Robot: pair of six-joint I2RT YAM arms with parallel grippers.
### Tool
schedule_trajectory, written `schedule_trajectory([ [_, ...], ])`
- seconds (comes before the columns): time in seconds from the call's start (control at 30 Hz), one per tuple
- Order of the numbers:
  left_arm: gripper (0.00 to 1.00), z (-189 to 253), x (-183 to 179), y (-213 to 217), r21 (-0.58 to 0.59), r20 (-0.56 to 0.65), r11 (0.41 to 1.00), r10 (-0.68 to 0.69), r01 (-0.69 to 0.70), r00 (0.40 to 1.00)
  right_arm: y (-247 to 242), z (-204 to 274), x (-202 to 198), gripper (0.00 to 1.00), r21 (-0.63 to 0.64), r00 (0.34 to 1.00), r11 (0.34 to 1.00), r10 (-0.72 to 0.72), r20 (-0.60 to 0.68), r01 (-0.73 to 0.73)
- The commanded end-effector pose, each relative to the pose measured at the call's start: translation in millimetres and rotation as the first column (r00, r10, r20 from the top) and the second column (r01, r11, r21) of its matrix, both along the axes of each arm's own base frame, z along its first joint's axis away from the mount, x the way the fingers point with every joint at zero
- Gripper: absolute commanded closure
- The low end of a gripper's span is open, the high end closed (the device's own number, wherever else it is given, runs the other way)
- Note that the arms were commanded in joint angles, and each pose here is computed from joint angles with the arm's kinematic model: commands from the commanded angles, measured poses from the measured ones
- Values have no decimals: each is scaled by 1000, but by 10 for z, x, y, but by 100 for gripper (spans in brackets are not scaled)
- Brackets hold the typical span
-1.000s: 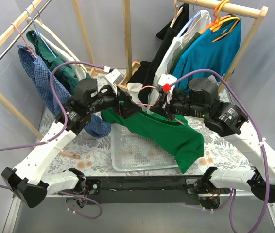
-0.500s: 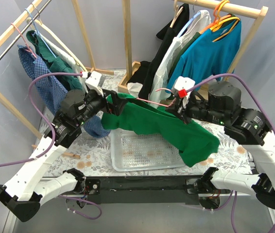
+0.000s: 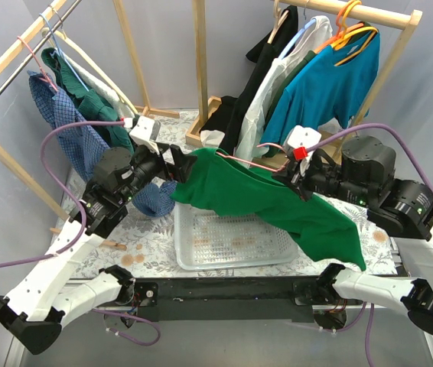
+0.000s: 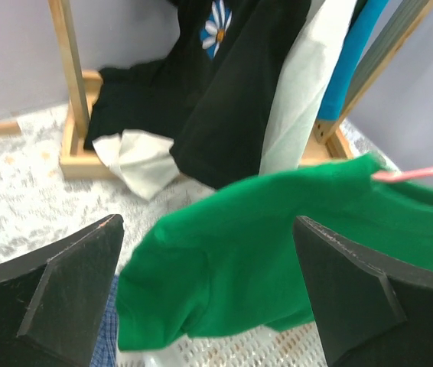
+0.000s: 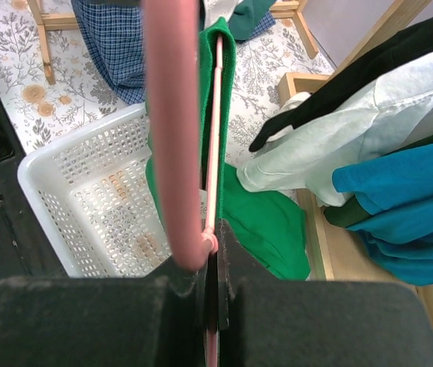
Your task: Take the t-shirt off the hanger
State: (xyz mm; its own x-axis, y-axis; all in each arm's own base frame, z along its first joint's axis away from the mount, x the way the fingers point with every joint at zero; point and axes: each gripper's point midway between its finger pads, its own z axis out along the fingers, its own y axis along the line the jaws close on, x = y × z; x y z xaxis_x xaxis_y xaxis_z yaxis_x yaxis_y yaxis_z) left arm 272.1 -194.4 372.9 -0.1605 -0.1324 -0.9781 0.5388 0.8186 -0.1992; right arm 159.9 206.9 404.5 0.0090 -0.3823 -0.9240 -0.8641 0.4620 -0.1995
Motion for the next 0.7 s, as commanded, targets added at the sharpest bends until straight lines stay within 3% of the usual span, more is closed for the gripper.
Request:
schedule_trajectory([
  [0.0,7,-191,-1,24,-10,-26,1000,10,-10,1000,-107,411,-80,99,100,996,995,-9,92,-1],
  [0.1,7,-371,-91,-92,5,-50,997,-74,74,996,-159,515,-113,99,125,993,992,-16,114,1],
  [0.17,21,-458,-207,-194,15,-55,986,-164,165,985,-195,603,-156,99,149,991,989,-14,132,-5],
  [0.27,26,-644,-337,-264,42,-68,967,-248,251,966,-234,751,-237,99,183,988,983,0,156,-29],
  [0.47,20,-720,-206,-162,59,-13,984,-167,167,986,-213,760,-342,99,167,989,983,55,134,-77],
  [0.67,12,-477,-76,-62,113,146,989,-114,98,983,-192,687,-449,99,141,989,982,113,94,-125],
])
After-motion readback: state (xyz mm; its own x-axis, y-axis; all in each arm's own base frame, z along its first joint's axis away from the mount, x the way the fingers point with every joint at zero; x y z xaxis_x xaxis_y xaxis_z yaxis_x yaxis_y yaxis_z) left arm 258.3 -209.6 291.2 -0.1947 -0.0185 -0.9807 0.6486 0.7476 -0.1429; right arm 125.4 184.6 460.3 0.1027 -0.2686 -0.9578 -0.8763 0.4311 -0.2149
